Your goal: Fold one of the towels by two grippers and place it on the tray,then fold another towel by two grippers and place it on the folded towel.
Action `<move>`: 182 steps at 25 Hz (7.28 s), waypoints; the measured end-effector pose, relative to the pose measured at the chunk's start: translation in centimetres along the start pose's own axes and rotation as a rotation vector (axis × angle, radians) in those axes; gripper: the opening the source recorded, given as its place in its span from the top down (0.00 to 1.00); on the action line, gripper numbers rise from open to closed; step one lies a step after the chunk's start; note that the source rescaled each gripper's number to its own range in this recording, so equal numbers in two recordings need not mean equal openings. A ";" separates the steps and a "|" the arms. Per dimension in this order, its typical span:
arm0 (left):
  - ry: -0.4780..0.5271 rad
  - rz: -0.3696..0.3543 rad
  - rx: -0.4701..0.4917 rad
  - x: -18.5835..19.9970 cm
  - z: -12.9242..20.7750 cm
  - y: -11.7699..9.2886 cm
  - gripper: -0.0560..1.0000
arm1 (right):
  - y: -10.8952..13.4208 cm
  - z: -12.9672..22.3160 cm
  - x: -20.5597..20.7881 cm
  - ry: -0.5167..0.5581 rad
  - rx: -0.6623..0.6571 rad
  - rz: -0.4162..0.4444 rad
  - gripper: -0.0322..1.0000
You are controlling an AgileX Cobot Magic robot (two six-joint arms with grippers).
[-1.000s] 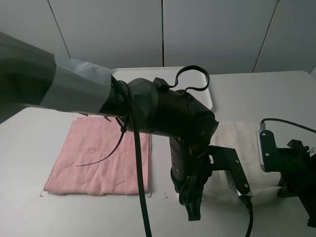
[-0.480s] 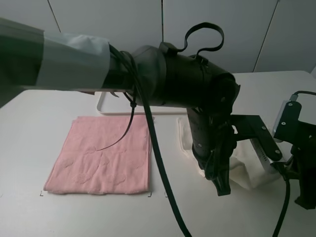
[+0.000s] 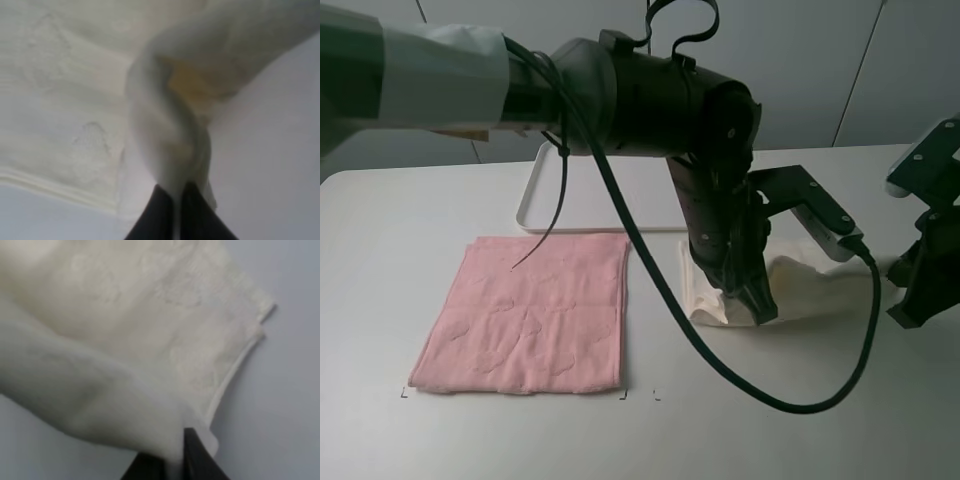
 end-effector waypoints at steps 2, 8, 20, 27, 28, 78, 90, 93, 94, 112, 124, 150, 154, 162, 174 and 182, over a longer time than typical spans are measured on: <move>-0.008 -0.008 0.022 0.2 0.0 0.9 0.95 | -0.3 -0.3 -0.4 0.005 -0.057 -0.002 0.97; -0.047 -0.044 0.069 0.3 -0.3 2.1 0.95 | -1.2 -1.5 -2.7 0.024 -0.172 -0.006 0.97; -0.104 -0.158 0.235 0.3 -0.2 5.8 0.37 | -2.8 -3.4 -5.2 -0.076 -0.220 0.064 0.59; -0.096 -0.275 0.264 0.7 0.1 7.3 0.02 | -3.6 -5.0 -5.0 -0.203 -0.219 0.108 0.01; -0.083 -0.280 0.251 0.7 0.2 7.3 0.02 | -3.6 -5.1 -4.9 -0.202 -0.243 0.106 0.00; 0.189 -0.110 0.814 -6.8 1.9 10.5 0.03 | -6.2 -2.5 -12.6 0.409 -0.572 -0.186 0.19; 0.177 -0.109 0.812 -6.9 1.8 10.5 0.03 | -5.5 -2.7 -13.4 0.413 -0.624 -0.233 0.69; 0.171 -0.108 0.808 -7.0 1.7 10.4 0.03 | -5.5 -2.8 -13.4 0.411 -0.620 -0.234 0.92; 0.171 -0.108 0.808 -7.0 1.7 10.4 0.03 | -5.5 -2.8 -13.4 0.411 -0.618 -0.235 0.92; 0.171 -0.108 0.806 -7.0 1.7 10.4 0.04 | -5.8 -4.5 -9.2 0.344 -0.685 -0.262 0.92; 0.176 -0.107 0.792 -7.0 1.7 10.3 0.04 | -3.1 -8.3 -6.6 0.192 -0.829 -0.596 0.92; 0.154 -0.063 0.811 -5.0 1.8 13.1 0.04 | 1.0 -8.7 -10.8 0.025 -1.005 -0.787 0.92; 0.098 -0.048 0.815 -2.6 0.9 14.8 0.04 | 0.9 -8.7 -10.8 0.024 -1.007 -0.778 0.92; 0.074 -0.060 0.773 -1.2 0.3 15.5 0.04 | 1.2 -10.2 -10.8 -0.037 -1.064 -0.788 0.74; 0.079 -0.098 0.748 -1.0 1.0 16.7 0.04 | 3.9 -12.2 -10.6 -0.086 -0.939 -0.789 0.35; 0.077 -0.103 0.767 -0.6 2.3 19.0 0.04 | -0.8 -9.9 -11.1 -0.130 -1.075 -0.743 0.35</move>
Point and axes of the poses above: a point on each arm's last joint axis where the gripper is mounted, x pointing back along that axis away from the gripper, y along the wrist's bending axis when the last joint is at zero, z = x × y, the point moved 4 cm from there along -x, pointing out along that axis toward the gripper, and after that the axes turned 4 degrees about x, right-handed, at the moved point
